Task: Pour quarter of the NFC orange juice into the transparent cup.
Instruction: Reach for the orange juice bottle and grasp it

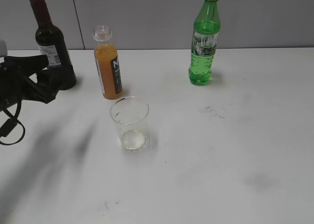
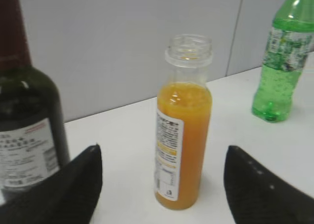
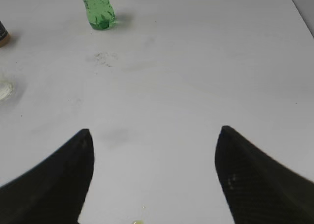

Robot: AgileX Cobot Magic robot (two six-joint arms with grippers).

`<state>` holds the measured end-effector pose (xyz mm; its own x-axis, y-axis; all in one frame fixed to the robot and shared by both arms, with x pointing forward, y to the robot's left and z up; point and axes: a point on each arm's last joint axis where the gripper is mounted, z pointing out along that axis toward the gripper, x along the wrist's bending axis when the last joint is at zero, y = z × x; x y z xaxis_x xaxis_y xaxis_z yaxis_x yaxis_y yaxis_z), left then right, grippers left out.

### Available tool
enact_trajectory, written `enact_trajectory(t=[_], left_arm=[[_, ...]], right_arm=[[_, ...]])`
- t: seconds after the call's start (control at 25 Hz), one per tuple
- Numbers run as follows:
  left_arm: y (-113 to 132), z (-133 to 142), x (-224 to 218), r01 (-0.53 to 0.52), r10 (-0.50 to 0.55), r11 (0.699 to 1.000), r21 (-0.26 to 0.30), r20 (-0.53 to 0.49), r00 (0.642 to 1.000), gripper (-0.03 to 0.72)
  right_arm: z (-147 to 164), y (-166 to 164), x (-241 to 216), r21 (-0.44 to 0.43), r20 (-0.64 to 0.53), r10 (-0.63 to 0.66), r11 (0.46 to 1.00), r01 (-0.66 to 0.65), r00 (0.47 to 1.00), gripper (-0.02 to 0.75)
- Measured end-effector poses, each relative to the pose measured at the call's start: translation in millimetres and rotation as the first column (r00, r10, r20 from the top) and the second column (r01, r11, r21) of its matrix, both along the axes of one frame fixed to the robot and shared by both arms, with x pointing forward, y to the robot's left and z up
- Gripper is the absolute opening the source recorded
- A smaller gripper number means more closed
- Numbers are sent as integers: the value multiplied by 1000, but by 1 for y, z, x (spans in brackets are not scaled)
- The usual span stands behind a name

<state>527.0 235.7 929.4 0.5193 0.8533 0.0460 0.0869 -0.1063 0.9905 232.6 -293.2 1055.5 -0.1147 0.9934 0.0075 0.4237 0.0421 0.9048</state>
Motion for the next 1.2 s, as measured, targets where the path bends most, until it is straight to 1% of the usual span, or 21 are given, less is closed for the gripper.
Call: enact_trajectory(t=[0.08,0.16,0.4,0.56,0.68,0.92,1.2], left_arm=[[-4,-7,-1,43,-43,999,-10,3,999,590],[-6,-18,1,70,-70,997,-11,-17,997,590],[-13,-37,17,146,-146,989,6,-36,989,594],[-16,-47,33,163,-163,987,8,-33,986,596],[-19,-56,45,194,-193,981,17,-28,981,615],[-26,-75,72,216,-215,976,20,-10,976,633],[-45,-89,90,257,-257,966,24,12,966,643]], right_arm=[[0,0,0,0,0,0,1000,0,1000,589],[0,0,0,0,0,0,1000,0,1000,589],[0,0,0,0,0,0,1000,0,1000,589],[0,0,0,0,0,0,1000,0,1000,589],[0,0,0,0,0,0,1000,0,1000,589],[0,0,0,0,0,0,1000,0,1000,589],[0,0,0,0,0,0,1000,0,1000,589]])
